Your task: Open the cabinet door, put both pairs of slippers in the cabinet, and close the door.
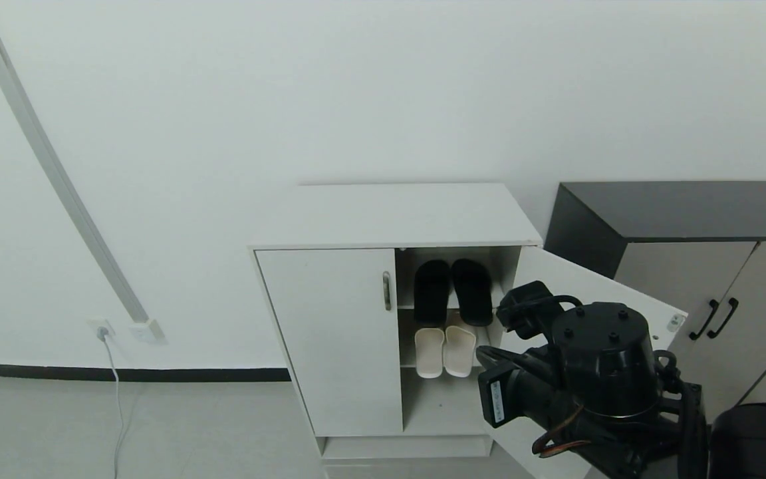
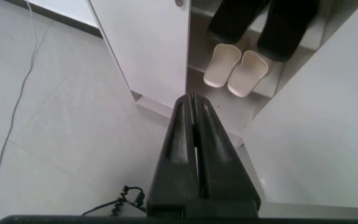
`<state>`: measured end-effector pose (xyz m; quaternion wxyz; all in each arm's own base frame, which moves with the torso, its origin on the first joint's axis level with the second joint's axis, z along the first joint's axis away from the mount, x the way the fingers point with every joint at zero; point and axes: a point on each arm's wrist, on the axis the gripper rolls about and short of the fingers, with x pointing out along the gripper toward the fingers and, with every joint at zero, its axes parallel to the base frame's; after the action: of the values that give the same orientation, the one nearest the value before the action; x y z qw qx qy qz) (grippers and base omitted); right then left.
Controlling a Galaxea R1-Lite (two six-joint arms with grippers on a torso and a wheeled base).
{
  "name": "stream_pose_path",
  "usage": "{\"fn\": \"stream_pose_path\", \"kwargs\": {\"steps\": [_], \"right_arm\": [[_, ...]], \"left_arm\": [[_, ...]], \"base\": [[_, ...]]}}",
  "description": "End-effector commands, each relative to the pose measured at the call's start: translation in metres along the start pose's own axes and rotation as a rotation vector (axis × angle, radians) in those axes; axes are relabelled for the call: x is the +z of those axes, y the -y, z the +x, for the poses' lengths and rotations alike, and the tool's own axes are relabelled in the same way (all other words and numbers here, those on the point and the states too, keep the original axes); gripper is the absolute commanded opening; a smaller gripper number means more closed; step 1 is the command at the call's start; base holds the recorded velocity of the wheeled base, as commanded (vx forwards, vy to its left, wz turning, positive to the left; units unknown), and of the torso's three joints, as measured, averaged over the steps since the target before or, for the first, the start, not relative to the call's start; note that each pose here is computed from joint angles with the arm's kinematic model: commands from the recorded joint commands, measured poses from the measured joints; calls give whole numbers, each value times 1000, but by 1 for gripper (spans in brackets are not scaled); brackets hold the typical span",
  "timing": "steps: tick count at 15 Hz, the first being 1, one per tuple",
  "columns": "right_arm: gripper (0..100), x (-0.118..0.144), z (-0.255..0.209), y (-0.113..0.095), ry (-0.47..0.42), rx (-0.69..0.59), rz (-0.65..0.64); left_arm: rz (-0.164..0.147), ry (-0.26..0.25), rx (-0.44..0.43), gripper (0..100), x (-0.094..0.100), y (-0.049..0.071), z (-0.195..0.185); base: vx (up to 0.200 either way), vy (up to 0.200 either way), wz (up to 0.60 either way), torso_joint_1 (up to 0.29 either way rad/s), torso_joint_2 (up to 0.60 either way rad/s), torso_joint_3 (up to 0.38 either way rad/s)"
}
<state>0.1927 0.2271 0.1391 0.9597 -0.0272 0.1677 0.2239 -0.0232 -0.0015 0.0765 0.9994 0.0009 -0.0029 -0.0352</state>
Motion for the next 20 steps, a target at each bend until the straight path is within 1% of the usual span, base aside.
{"fn": "stream_pose_path", "kwargs": {"steps": [1, 7, 19, 20], "right_arm": [[0, -1, 0, 0, -2, 0, -1], [0, -4, 1, 3, -13, -8, -2], [0, -7, 1, 3, -23, -7, -7], [0, -6, 2, 5, -23, -11, -5]], "left_arm": [[0, -1, 0, 0, 0, 0, 0], [0, -1, 0, 0, 0, 0, 0], [0, -1, 0, 0, 0, 0, 0], [0, -1, 0, 0, 0, 0, 0]], "base": [[0, 0, 0, 251, -583, -334], [0, 0, 0, 246, -557, -302], [0, 0, 0, 9, -18, -9], [0, 0, -600, 2, 2, 2]]}}
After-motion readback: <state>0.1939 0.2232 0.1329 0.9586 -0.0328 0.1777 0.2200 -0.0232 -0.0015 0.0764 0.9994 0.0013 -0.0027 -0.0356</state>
